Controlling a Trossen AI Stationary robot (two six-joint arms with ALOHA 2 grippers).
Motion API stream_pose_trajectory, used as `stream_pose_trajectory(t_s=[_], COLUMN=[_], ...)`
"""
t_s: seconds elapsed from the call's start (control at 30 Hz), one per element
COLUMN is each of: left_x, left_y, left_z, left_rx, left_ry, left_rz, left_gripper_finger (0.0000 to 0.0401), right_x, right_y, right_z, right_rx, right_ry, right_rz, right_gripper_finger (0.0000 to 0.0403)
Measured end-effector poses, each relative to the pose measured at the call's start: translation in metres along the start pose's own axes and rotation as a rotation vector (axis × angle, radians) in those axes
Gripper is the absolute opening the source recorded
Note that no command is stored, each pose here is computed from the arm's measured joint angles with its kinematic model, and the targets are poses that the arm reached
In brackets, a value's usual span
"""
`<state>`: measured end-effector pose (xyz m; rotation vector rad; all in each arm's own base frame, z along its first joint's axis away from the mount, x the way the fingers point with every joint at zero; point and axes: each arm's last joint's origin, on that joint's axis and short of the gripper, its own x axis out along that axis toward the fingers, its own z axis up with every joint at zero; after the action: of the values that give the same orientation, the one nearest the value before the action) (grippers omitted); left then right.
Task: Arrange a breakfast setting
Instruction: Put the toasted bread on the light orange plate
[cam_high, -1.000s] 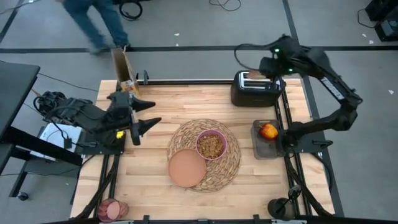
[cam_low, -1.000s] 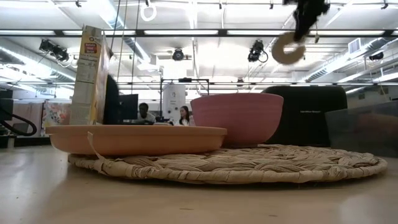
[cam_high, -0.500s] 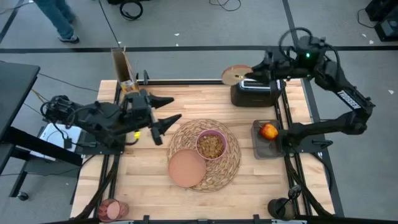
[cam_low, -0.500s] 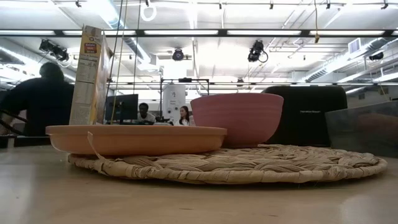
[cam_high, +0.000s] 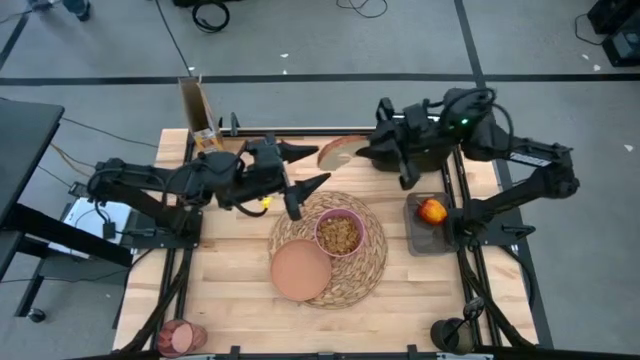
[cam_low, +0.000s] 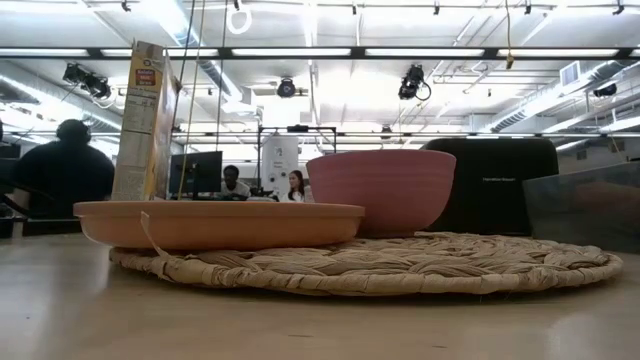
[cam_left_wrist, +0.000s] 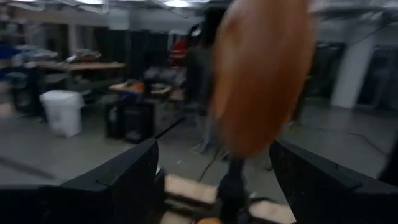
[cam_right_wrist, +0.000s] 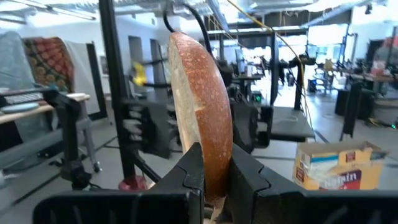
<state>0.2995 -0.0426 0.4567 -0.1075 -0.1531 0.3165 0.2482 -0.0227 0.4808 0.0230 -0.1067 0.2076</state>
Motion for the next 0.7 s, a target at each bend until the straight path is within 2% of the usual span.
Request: stream_pose_trajectory(t_s=[0.17,0.3,0.4,0.63,0.7], left_x=[0.004,0.003,0.001,0.0,0.001], left_y=[0.001,0.003,0.006,0.014,0.016], left_z=[0.0,0.002,0.006,0.01,0.01], left_rx=[-0.009,-0.031,-0.044,-0.027,-0.025], left_ry=[-0.02,-0.027,-0.042,-0.048,-0.047], left_rz=[-0.041,-0.025,-0.02,0.002,0.009], left_gripper_finger=[0.031,0.0278,0.0229,0.0079,0.0065], right_x=[0.013,0.016,0.016,0.016,0.017], right_y=[-0.002,-0.004,-0.005,-0.004,-0.003], right_z=[-0.009,-0.012,-0.012,-0.013,-0.013], right_rx=[0.004,0.006,0.005,-0.042,-0.064], right_ry=[0.029,0.037,0.035,0.043,0.043], right_rz=[-0.017,-0.045,-0.066,-0.063,-0.064], right_gripper_finger=[0.0044,0.0044,0.0047,0.0064,0.0079])
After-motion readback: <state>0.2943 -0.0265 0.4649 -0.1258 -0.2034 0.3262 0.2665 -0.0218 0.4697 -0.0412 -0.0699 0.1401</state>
